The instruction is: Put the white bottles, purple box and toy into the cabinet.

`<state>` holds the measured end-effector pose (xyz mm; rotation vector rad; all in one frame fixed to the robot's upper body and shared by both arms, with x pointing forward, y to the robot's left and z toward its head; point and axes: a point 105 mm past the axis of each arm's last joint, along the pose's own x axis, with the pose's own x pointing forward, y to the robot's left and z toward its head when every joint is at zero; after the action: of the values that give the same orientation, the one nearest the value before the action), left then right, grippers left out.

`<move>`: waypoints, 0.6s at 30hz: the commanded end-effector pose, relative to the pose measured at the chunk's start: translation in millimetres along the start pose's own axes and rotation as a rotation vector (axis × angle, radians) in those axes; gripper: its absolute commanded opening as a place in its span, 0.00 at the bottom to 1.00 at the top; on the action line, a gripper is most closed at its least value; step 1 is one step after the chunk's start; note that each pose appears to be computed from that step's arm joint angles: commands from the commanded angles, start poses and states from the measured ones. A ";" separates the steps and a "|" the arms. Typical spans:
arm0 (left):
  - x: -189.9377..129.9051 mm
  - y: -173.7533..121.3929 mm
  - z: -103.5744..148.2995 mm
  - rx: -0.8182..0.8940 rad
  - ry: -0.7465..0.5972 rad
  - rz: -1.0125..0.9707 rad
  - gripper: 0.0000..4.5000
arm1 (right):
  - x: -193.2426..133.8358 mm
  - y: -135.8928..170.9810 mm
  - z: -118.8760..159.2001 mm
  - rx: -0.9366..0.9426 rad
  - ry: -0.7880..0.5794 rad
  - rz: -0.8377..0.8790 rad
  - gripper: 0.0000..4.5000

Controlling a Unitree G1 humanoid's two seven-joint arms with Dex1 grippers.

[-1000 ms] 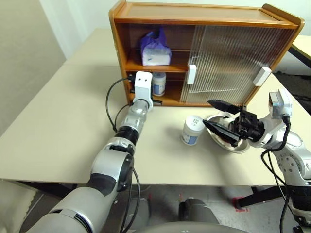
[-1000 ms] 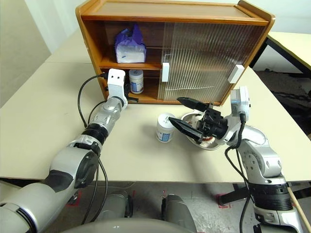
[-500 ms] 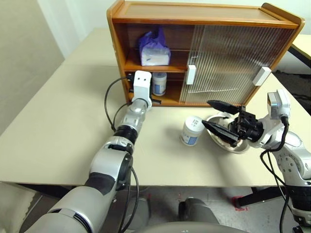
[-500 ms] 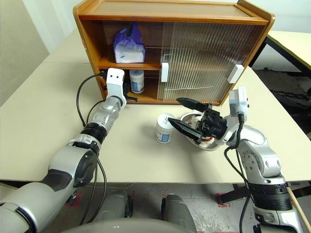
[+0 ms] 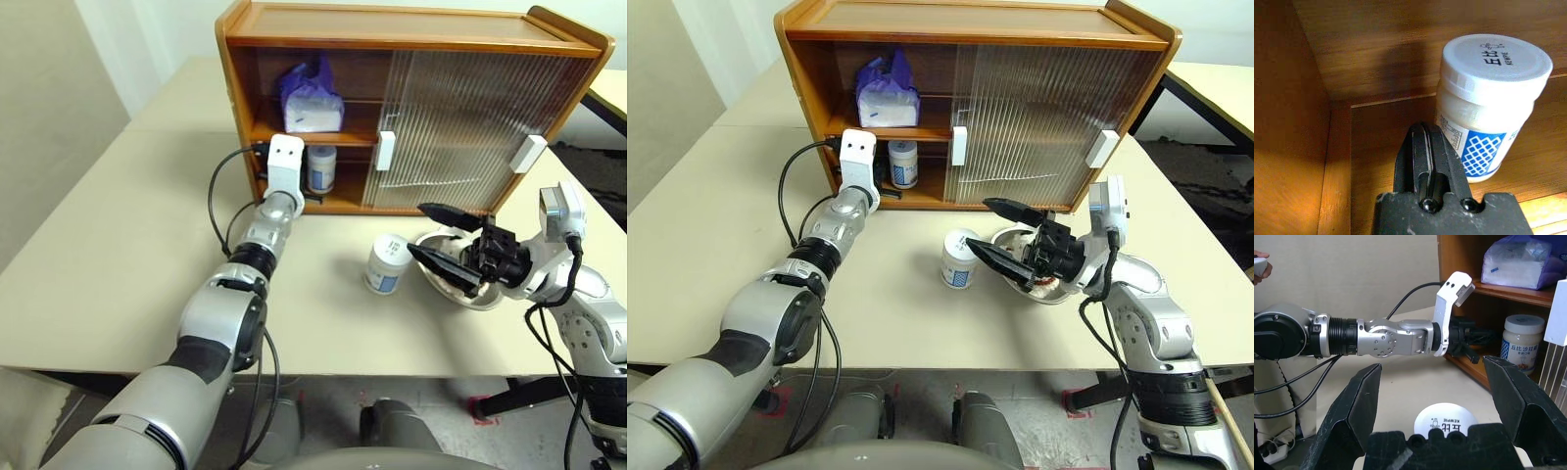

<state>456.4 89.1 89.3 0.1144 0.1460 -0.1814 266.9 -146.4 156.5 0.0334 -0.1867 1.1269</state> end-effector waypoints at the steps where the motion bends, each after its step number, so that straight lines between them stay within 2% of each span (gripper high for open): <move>1: 0.8 -11.6 1.2 0.038 -0.002 -0.058 0.01 | -2.2 1.1 4.7 -0.024 0.002 0.000 1.00; 18: -1.3 -41.9 4.1 0.067 -0.022 -0.236 0.01 | -3.1 2.6 5.2 -0.025 0.002 -0.012 1.00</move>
<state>447.7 51.7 86.9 0.1528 0.1387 -0.4082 263.6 -146.0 157.9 0.0194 -0.1874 1.1204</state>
